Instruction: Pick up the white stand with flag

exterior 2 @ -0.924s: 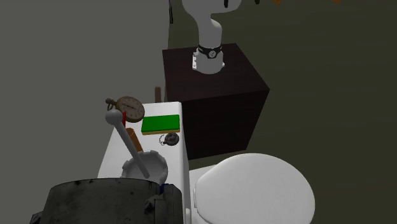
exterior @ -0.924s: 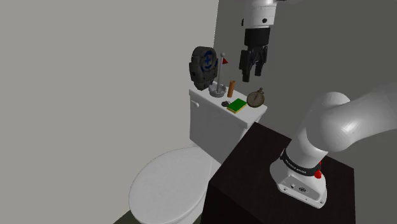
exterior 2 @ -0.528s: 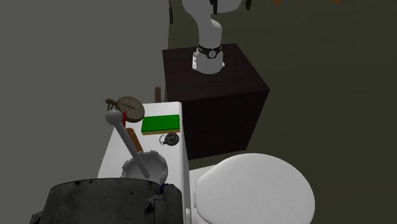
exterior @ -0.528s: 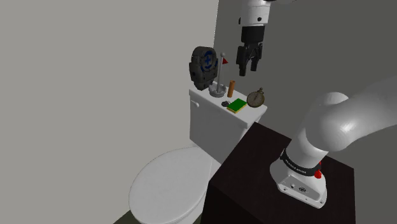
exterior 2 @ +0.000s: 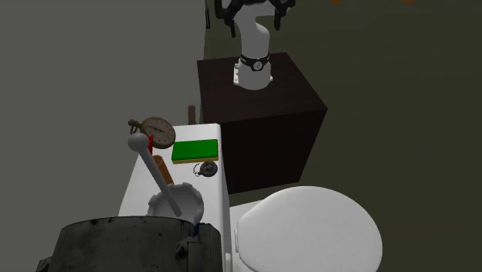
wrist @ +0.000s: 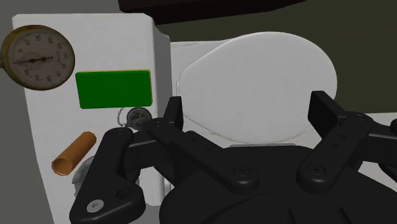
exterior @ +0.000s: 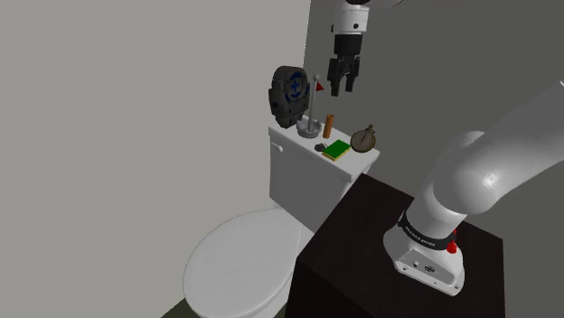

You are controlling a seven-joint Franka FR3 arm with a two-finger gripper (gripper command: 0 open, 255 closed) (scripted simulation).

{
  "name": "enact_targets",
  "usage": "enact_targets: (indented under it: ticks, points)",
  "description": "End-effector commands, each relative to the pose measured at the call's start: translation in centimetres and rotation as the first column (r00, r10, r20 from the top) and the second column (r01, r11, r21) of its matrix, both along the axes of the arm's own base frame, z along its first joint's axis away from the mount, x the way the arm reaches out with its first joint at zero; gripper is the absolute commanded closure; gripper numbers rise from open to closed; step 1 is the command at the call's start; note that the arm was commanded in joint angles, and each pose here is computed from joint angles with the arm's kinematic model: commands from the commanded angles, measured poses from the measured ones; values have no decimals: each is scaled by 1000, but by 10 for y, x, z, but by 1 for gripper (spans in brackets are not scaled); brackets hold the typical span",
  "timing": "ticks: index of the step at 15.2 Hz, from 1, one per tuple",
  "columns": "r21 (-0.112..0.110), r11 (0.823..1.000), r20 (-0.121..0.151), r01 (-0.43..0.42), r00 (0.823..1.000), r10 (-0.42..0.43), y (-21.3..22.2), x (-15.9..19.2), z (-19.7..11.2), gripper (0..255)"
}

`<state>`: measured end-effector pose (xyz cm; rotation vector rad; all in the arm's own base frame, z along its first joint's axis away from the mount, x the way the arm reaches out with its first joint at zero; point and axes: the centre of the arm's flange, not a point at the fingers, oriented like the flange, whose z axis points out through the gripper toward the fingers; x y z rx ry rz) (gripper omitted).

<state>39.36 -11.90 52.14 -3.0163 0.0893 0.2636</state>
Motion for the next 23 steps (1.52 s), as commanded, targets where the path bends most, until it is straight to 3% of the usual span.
enact_targets:
  ticks: [1,23]
  points:
    - [5,1000,6,-6,1000,6,-21,18,-2,0]
    - [72,996,72,-60,996,55,-239,203,-34,0]
